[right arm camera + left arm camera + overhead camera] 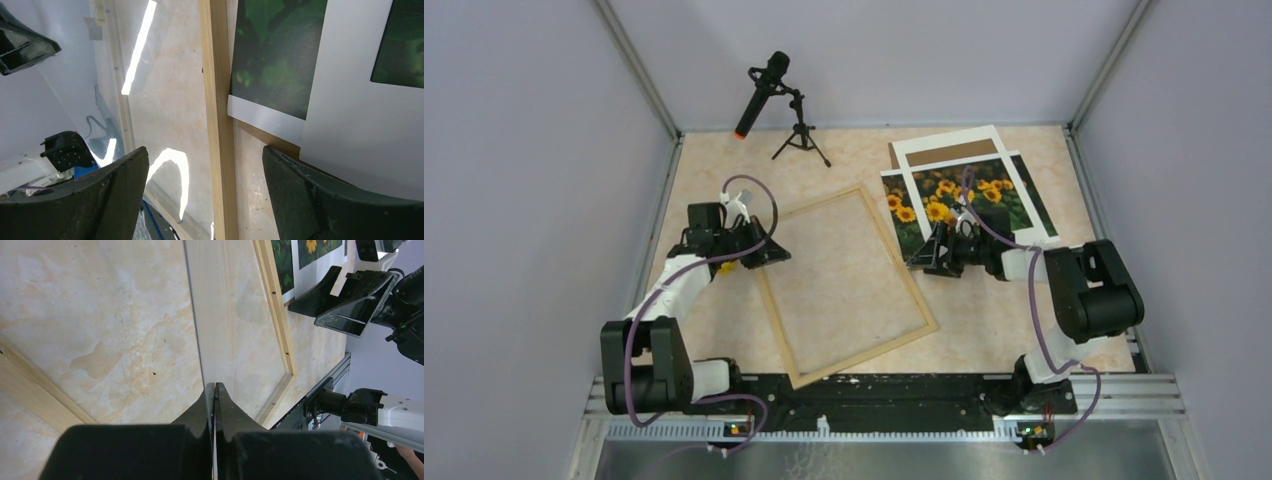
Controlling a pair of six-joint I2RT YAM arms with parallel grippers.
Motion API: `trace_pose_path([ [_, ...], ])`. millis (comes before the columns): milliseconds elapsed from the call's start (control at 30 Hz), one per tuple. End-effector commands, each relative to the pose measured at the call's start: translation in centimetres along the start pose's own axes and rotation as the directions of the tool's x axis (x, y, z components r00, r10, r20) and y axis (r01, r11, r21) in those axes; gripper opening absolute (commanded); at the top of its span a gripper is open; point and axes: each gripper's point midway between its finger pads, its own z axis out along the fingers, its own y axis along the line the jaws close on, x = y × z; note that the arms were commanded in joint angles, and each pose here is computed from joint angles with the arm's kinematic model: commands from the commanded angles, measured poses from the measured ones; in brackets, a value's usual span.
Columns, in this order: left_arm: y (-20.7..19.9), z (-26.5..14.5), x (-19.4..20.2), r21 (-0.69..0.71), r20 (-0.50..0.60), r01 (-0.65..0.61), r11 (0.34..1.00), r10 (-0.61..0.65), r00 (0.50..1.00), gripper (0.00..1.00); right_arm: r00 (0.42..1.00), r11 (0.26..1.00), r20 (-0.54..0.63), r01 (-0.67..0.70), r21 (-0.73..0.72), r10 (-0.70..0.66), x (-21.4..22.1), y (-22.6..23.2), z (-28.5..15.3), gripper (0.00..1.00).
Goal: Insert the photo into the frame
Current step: Place the photo frame item in the photo frame.
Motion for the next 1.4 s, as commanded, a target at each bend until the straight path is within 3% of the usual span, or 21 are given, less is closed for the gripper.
trace_pose_path([
  [0,-1.6,-0.7,-1.1,0.061,0.059,-0.104,0.993,0.1,0.993,0.0,1.0,0.997,-0.006,0.031,0.076,-0.031,0.5,-2.3,0.8,0.83],
  [800,-4.4,-1.4,-2.4,0.183,0.112,-0.182,0.966,0.163,0.98,0.0,0.999,0.995,0.006,0.053,0.081,-0.054,0.8,-2.7,0.8,0.86],
  [1167,-5.2,-0.3,-3.6,0.251,0.059,0.038,0.967,-0.054,0.997,0.0,0.998,0.996,0.008,0.054,0.078,-0.055,0.9,-2.6,0.8,0.86],
  [1200,-4.7,0.0,-3.7,0.238,0.06,0.051,0.97,-0.067,0.996,0.02,0.999,0.996,0.007,0.052,0.078,-0.053,0.9,-2.7,0.7,0.86],
  [1300,-3.6,0.8,-3.8,0.204,0.053,0.082,0.976,-0.095,0.994,0.36,0.999,0.996,0.007,0.053,0.077,-0.054,1.1,-2.7,0.7,0.86],
  [1367,-2.8,1.1,-3.4,0.171,0.037,0.116,0.978,-0.124,0.992,0.54,0.999,0.996,0.007,0.053,0.074,-0.054,1.1,-2.7,0.7,0.86],
])
